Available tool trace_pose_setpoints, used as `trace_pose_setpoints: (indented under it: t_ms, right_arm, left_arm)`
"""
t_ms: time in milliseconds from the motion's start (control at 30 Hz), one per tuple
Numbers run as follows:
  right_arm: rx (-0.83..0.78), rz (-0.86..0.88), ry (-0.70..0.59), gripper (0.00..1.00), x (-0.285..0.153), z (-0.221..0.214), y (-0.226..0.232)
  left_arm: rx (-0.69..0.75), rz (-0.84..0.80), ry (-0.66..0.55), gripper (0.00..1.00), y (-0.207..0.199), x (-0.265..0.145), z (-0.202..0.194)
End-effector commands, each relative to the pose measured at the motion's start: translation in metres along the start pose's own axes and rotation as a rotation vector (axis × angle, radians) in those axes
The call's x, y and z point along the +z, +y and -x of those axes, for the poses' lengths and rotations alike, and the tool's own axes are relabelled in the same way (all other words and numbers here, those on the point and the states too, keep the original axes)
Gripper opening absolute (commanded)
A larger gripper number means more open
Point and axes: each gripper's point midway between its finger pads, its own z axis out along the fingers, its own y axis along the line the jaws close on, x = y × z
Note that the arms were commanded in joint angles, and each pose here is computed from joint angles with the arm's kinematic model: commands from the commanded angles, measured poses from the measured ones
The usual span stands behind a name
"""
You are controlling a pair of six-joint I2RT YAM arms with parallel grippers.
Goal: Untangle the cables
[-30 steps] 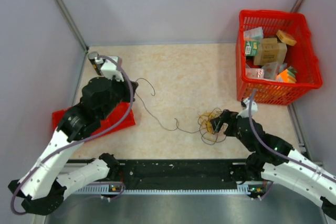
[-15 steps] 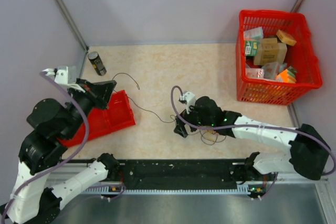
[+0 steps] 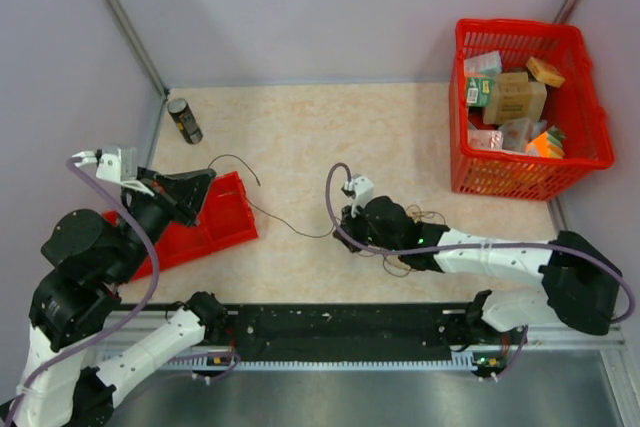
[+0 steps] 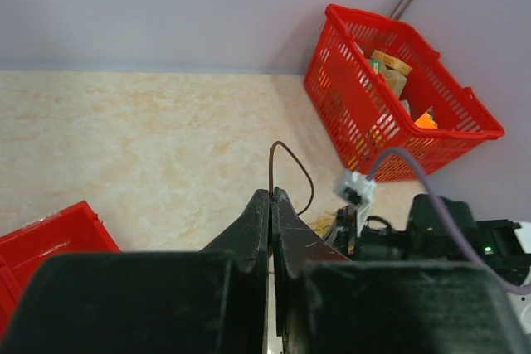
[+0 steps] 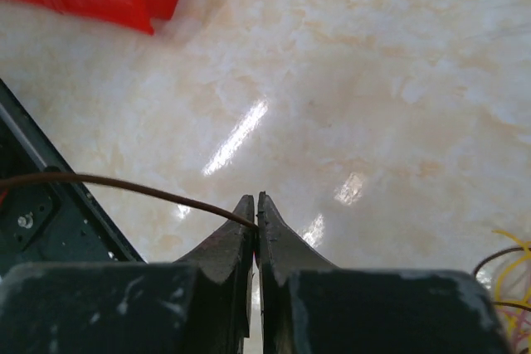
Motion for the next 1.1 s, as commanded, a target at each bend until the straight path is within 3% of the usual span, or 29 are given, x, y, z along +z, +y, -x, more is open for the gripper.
trace_pose_setpoints:
  t_ms: [0, 133, 233, 333, 567, 733, 1067]
  right_arm:
    - [0.054, -0.001, -0.261, 0.00, -0.042, 0.090, 0.019]
    - [0.158, 0.138, -0.428, 0.00, -0.112, 0.175, 0.063]
    - [0.180, 0.173, -0.485, 0.00, -0.151, 0.219, 0.080]
    - [0.200, 0.154, -0.497, 0.00, -0.165, 0.233, 0.081]
    - [0.204, 0.143, -0.602, 0.00, -0.203, 0.255, 0.077]
    - [0.213, 0.343, -0.635, 0.00, -0.241, 0.285, 0.118]
    - [0.010, 0.474, -0.758, 0.00, -0.314, 0.339, 0.157]
  left_arm:
    - [-0.002, 0.019, 0.041, 0.00, 0.007, 0.002, -0.020]
    - [-0.056, 0.009, 0.093, 0.00, 0.018, 0.010, -0.074]
    - [-0.127, -0.068, 0.160, 0.00, 0.010, 0.020, -0.114]
    - [-0.198, -0.170, 0.206, 0.00, -0.008, 0.027, -0.136]
    - [-0.262, -0.389, 0.239, 0.00, -0.050, 0.037, -0.141]
    - [-0.335, -0.567, 0.185, 0.00, -0.079, 0.044, -0.133]
    - [-0.364, -0.619, 0.207, 0.00, -0.094, 0.059, -0.130]
